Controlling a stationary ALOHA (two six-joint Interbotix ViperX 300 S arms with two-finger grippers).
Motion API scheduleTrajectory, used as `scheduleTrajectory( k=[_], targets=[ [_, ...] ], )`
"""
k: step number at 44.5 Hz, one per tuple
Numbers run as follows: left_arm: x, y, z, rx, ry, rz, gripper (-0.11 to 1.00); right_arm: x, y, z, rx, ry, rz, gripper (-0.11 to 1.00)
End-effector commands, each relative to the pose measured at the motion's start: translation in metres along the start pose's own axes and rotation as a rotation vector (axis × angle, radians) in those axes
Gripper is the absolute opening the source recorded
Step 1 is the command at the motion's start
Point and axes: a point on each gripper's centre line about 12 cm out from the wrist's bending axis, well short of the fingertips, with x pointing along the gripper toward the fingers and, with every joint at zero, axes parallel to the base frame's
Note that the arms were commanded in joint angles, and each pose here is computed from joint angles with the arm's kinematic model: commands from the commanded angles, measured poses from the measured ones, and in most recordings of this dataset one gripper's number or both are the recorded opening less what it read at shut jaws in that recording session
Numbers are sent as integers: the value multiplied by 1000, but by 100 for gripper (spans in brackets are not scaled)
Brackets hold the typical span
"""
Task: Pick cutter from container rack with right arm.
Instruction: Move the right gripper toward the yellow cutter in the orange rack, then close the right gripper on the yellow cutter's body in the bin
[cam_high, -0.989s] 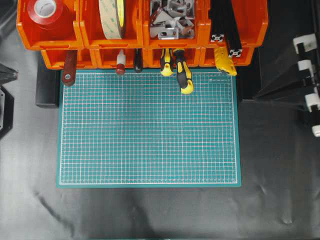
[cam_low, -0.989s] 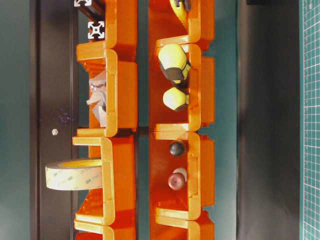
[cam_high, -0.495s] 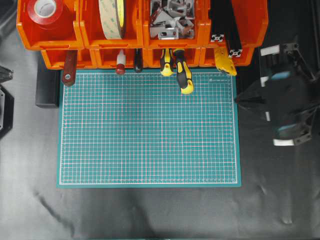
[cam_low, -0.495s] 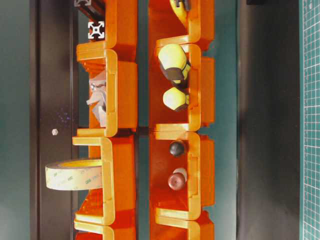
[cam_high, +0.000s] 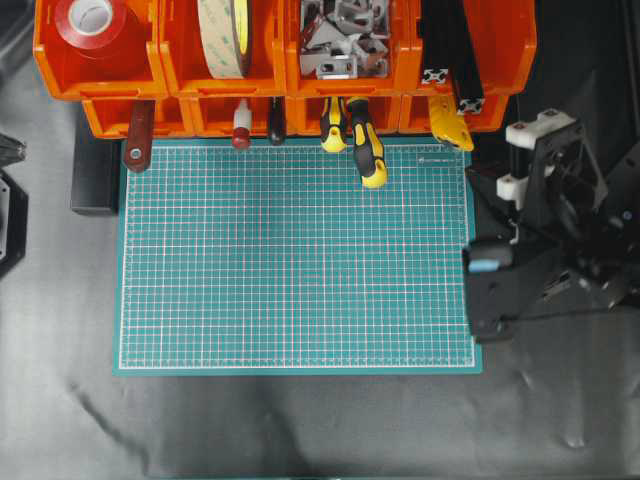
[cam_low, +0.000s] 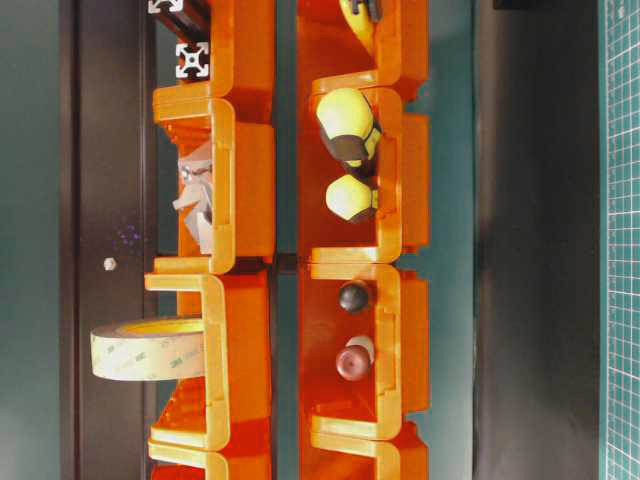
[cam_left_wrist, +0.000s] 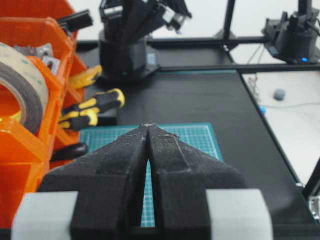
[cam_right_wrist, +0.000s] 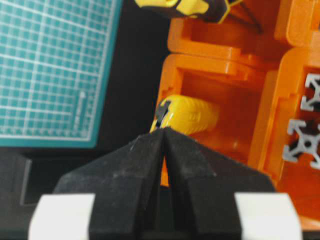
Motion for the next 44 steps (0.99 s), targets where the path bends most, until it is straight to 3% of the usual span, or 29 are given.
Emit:
scheduleTrajectory(
  k=[1,6,15,18,25,31,44],
  targets=[
    [-1,0,10,1,-23,-1,1,-3,0,5,-6,-2,-20,1],
    [0,0,9,1,-18,-1,1,0,4,6,-14,4,-21,15],
    [-8,1,7,-6,15,9,1,14,10,-1,5,28,-79,69],
    [-10,1,6,-7,24,9,1,16,14,-5,12,28,-102,77],
    [-11,0,2,-10,34,2,1,20,13,-7,58,6,-162,75],
    [-9,0,-2,-10,46,3,1,24,12,-4,60,-11,-226,75],
    [-11,0,-6,-6,51,1,1,38,21,-3,86,9,-247,75]
  ],
)
